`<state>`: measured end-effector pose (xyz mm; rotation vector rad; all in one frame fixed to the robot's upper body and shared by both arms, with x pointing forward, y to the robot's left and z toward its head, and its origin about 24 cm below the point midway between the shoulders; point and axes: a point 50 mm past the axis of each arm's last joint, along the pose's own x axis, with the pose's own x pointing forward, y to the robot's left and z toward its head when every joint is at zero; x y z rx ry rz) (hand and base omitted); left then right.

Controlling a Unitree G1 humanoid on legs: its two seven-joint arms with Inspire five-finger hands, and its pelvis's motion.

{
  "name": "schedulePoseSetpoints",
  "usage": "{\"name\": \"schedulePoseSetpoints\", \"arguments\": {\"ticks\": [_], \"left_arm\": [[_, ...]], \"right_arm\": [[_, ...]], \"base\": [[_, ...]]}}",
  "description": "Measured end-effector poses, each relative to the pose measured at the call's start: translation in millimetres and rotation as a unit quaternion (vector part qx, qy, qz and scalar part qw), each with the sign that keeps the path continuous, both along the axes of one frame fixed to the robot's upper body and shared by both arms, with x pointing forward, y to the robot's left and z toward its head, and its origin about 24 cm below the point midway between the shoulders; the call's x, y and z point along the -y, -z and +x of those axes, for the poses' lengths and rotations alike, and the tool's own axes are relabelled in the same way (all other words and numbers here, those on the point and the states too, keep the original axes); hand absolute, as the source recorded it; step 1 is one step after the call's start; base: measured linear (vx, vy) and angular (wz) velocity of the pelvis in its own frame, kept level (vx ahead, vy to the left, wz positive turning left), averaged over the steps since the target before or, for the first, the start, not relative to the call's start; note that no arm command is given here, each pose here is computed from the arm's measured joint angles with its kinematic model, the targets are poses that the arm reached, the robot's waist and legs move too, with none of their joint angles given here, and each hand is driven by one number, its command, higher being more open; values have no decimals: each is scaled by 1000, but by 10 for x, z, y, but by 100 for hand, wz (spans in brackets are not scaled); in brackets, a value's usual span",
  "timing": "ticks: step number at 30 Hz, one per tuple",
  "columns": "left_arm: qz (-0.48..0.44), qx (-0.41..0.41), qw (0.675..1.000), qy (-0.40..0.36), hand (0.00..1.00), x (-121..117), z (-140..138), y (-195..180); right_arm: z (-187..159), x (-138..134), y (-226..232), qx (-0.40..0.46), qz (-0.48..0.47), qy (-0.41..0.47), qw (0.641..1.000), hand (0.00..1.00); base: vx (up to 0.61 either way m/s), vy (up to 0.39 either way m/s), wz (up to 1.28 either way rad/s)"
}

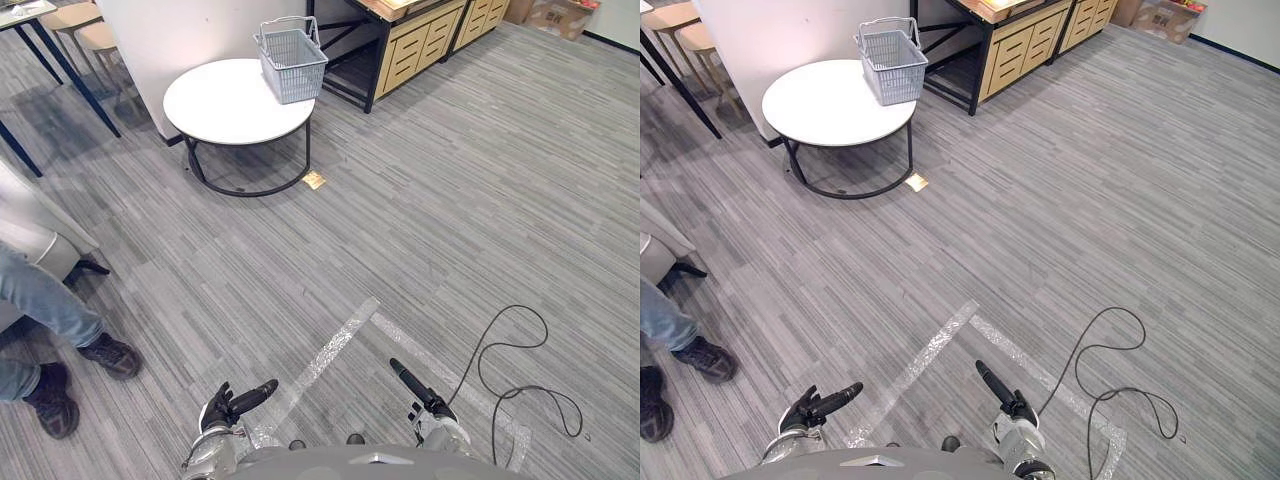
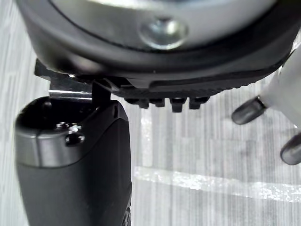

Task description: Pick vegetable in the basket

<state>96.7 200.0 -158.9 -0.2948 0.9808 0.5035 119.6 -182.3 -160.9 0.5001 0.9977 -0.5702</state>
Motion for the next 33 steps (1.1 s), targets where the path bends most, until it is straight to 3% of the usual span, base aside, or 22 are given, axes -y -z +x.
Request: {"name": "schedulePoseSetpoints", "arguments": {"ticks": [7, 33], "left_arm": [[-6, -22, 1000, -17, 100, 2, -139, 42], [4, -17, 1000, 6, 100, 17, -126, 37]], "right_arm": [[-50, 24, 11, -8, -5, 5, 1000, 100], [-139, 62, 22, -13, -21, -7, 1000, 100]], "base": [[-15, -33, -2], [-38, -64, -1]]}}
